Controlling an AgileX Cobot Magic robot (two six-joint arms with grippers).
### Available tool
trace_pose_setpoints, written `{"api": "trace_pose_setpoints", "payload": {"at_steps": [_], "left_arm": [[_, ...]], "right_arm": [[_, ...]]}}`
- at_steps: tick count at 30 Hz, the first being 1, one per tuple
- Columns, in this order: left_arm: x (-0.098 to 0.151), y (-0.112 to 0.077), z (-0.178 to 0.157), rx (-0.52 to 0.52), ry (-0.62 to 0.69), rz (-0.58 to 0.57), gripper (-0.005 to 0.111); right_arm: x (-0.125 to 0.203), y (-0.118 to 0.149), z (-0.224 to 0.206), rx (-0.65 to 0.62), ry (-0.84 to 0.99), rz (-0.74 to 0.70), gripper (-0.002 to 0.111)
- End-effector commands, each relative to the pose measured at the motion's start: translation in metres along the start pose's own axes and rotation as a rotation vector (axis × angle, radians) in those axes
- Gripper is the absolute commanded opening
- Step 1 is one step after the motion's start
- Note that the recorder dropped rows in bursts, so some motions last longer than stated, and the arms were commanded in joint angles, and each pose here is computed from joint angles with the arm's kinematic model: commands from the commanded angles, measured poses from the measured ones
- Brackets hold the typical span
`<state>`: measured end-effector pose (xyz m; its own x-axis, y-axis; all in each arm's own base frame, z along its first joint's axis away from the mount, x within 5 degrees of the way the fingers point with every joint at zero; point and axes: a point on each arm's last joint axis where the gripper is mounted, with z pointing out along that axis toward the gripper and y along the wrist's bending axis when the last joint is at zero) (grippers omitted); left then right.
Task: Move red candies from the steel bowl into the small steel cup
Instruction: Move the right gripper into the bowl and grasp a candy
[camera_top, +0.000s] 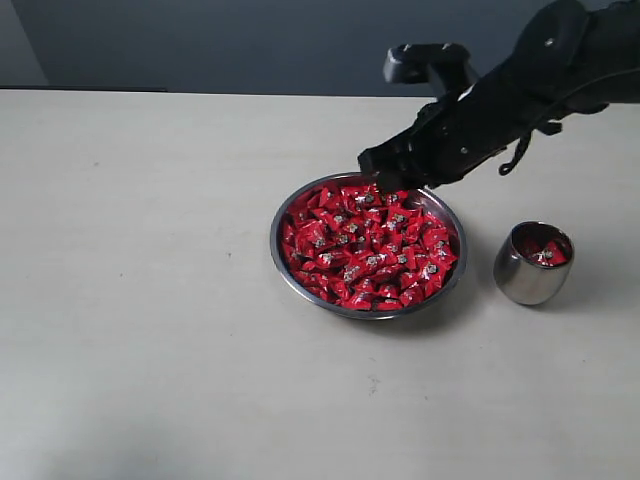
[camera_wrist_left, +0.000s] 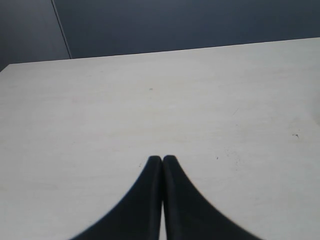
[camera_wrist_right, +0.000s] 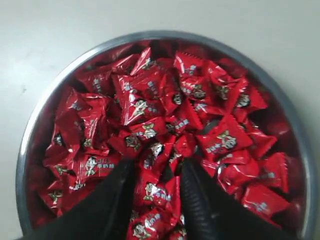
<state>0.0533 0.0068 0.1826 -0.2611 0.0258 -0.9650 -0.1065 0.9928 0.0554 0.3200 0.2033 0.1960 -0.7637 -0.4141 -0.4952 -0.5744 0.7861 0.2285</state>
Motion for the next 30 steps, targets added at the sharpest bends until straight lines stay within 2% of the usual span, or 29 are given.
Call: {"api": "trace_pose_setpoints", "payload": {"at_steps": [1,12,26,28,30], "left_arm": [[0.0,0.0,0.0,0.004,-0.013,0.001,0.0],[0.0,0.0,0.0,0.004,-0.013,0.001,0.0],[0.0,0.0,0.0,0.004,-0.013,0.001,0.0],[0.0,0.0,0.0,0.004,-0.013,0.001,0.0],[0.0,0.0,0.0,0.004,-0.013,0.001,0.0]], "right_arm": [[-0.003,0.01,0.029,-0.038,0.071,-0.056,0.032],[0.0,0.023,0.059,-0.041,0.121,-0.154,0.032],[0.005,0.019,0.073,-0.028,0.132,-0.146,0.032],[0.005,0.018,0.074,-0.026,0.129,-0.145,0.027],[0.004,0.018,0.074,-0.024,0.128,-0.149,0.016]]}}
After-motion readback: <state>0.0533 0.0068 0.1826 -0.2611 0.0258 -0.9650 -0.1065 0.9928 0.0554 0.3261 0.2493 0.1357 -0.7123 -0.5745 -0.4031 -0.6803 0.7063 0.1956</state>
